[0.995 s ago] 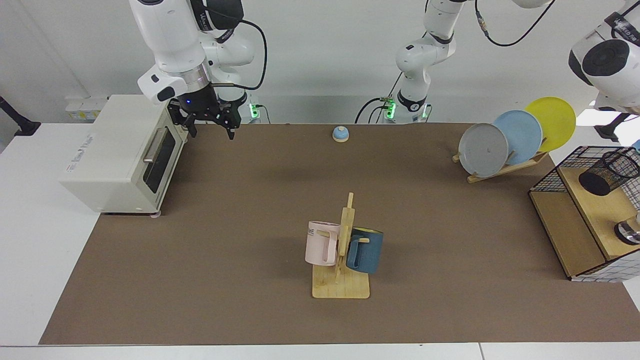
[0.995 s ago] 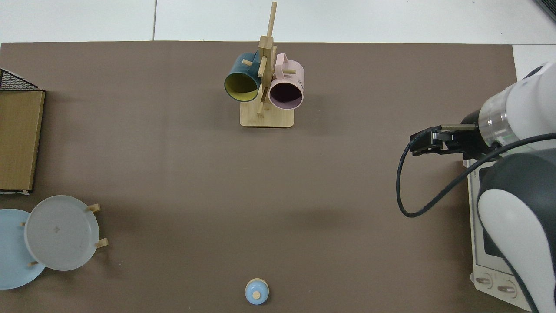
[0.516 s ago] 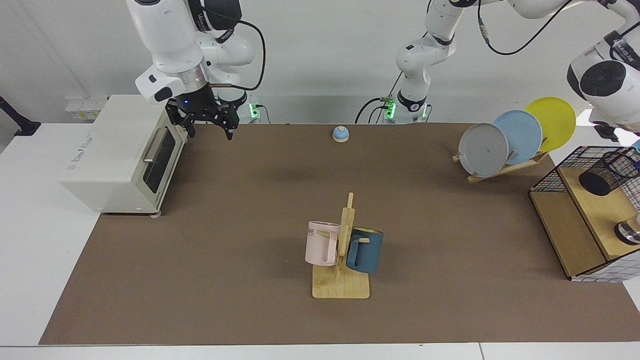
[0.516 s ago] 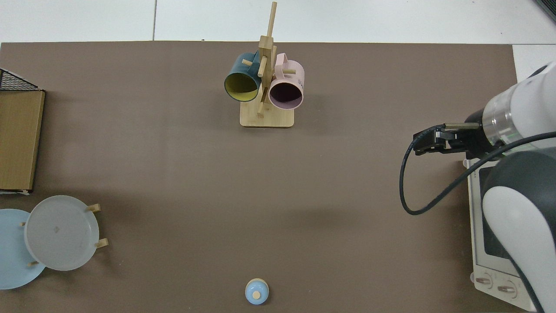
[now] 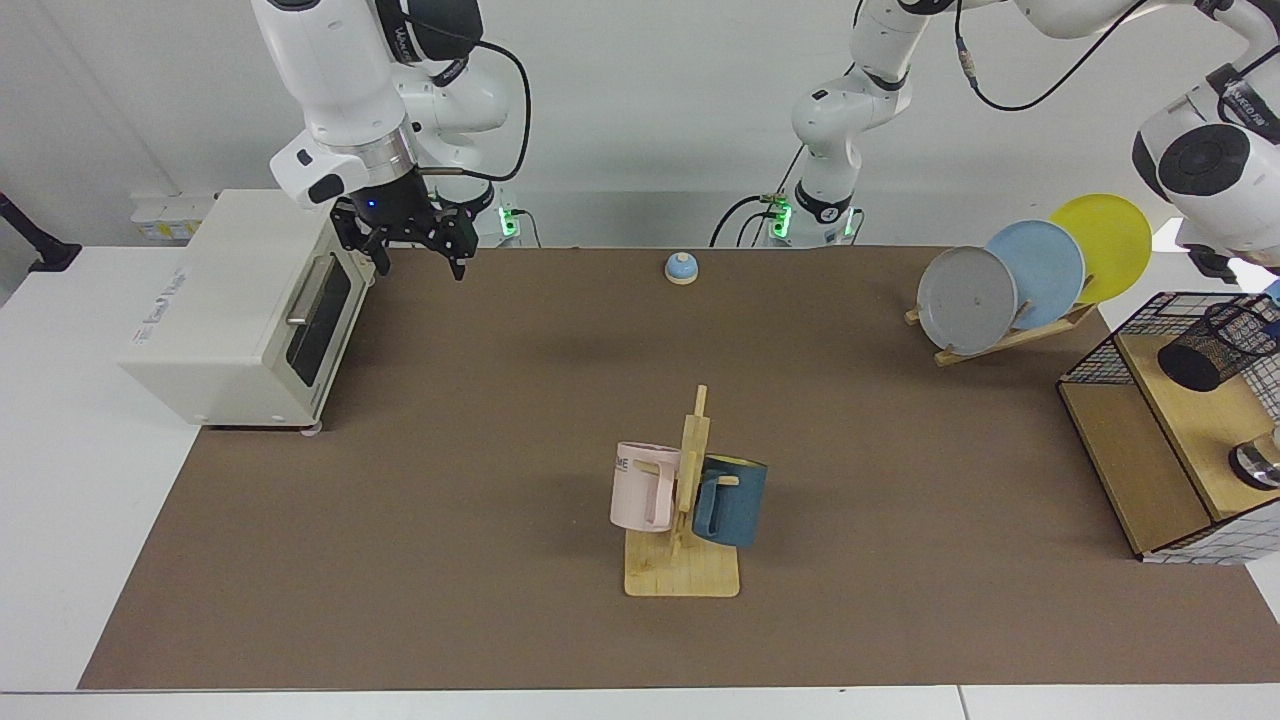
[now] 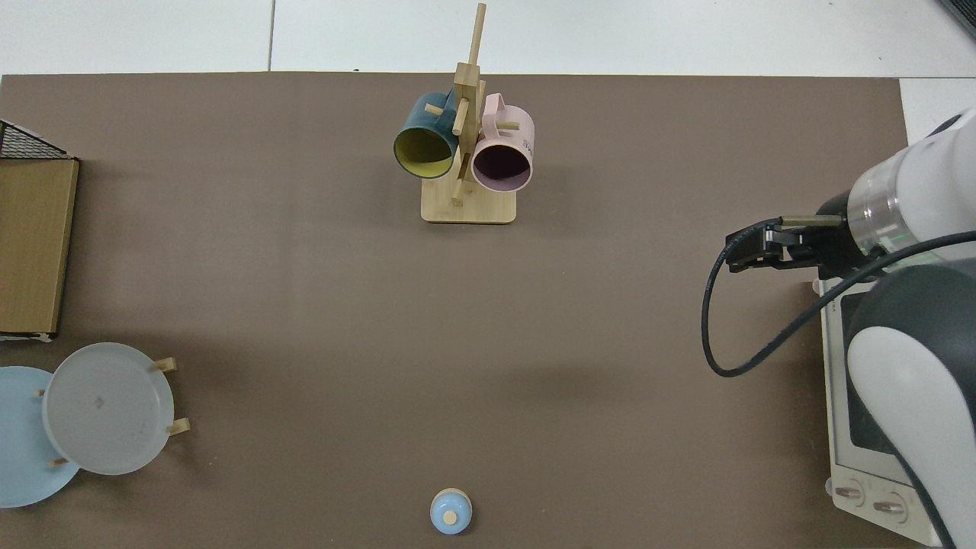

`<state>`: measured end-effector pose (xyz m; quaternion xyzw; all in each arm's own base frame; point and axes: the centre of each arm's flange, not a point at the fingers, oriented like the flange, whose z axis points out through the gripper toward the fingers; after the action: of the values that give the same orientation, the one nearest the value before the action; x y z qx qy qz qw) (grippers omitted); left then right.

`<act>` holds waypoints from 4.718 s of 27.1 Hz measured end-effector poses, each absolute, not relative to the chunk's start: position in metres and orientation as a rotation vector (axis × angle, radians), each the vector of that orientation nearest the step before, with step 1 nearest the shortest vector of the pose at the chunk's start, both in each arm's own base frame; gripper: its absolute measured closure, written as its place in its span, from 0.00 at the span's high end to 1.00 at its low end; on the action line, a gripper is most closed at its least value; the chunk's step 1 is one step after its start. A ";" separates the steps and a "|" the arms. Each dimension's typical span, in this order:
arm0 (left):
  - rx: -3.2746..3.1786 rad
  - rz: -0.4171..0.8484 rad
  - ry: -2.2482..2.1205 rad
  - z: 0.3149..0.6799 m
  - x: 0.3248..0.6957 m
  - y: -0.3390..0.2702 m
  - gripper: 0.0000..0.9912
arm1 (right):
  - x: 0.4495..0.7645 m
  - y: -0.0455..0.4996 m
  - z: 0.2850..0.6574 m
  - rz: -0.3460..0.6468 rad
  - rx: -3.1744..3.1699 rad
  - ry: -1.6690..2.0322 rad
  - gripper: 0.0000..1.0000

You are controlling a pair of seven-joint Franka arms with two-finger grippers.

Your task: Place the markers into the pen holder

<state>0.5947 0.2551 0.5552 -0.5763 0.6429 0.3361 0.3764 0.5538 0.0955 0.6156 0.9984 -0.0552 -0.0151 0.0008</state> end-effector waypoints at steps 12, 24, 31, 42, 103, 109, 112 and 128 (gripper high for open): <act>-1.482 0.876 1.672 0.536 0.592 0.254 0.18 | 0.554 0.096 0.616 -0.047 3.135 -0.173 1.00; -1.524 0.872 1.675 0.516 0.589 0.256 0.18 | 0.554 0.096 0.616 -0.047 3.135 -0.173 1.00; -1.543 0.872 1.702 0.502 0.587 0.255 0.18 | 0.554 0.096 0.616 -0.047 3.135 -0.173 1.00; -1.558 0.868 1.721 0.491 0.588 0.254 0.18 | 0.554 0.096 0.616 -0.047 3.135 -0.173 1.00; -1.885 0.289 1.677 0.662 0.569 0.143 0.98 | 0.554 0.096 0.616 -0.048 3.135 -0.173 1.00; -2.215 0.183 1.517 0.668 0.545 0.119 1.00 | 0.554 0.096 0.616 -0.048 3.135 -0.173 1.00; -2.393 0.124 1.433 0.663 0.539 0.105 1.00 | 0.554 0.096 0.616 -0.048 3.135 -0.173 1.00; -3.028 -0.024 0.612 0.662 0.520 0.023 1.00 | 0.554 0.096 0.616 -0.048 3.135 -0.173 1.00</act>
<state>0.5200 0.0228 0.6622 -0.9798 0.1981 -0.0079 0.0263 0.5538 0.0955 0.6156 0.9984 -0.0552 -0.0151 0.0009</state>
